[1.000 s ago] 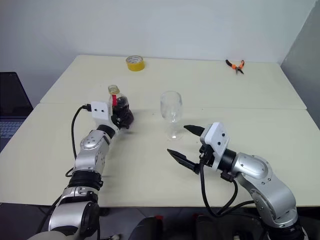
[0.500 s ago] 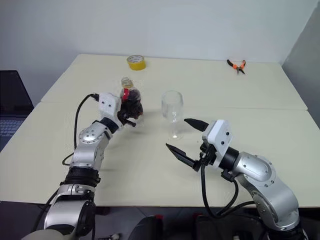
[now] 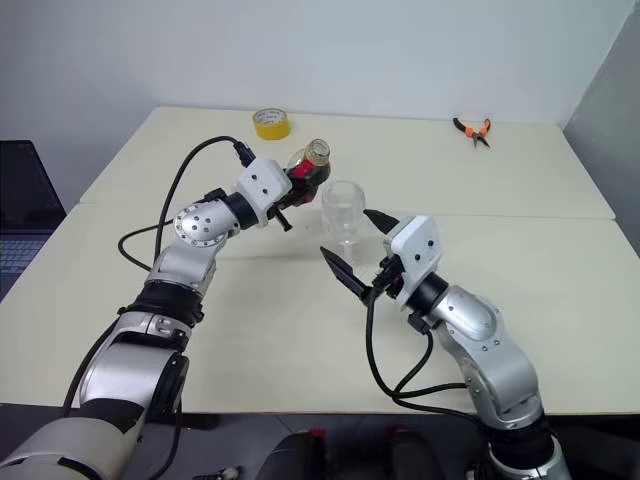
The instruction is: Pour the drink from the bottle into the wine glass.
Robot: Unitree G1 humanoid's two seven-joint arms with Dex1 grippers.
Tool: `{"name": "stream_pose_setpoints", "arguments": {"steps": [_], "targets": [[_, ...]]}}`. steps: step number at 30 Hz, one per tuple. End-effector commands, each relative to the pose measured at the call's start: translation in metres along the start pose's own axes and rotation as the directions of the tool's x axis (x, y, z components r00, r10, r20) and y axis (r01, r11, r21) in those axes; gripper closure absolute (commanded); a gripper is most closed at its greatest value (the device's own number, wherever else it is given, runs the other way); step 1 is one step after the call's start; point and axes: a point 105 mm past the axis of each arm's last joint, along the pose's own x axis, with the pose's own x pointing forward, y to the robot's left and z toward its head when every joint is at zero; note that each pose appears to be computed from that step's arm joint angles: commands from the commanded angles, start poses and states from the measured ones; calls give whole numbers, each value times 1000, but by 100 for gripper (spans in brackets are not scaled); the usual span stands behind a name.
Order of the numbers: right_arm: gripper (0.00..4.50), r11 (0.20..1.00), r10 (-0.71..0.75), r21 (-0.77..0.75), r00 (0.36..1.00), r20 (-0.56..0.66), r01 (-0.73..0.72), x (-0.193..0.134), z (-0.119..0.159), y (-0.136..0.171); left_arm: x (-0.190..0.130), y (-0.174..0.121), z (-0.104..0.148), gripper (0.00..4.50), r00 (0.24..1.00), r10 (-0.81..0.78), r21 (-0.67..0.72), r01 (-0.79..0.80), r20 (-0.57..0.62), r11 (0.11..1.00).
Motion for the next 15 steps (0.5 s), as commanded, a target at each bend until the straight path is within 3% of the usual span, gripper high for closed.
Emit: {"name": "stream_pose_setpoints", "arguments": {"steps": [1, 15], "targets": [[0, 999, -19, -39, 998, 66, 22, 5, 13, -2, 0, 25, 24, 381, 995, 50, 114, -59, 86, 992], [0, 994, -96, -48, 995, 36, 98, 10, 5, -16, -4, 26, 30, 382, 994, -13, 414, -34, 112, 910]]}}
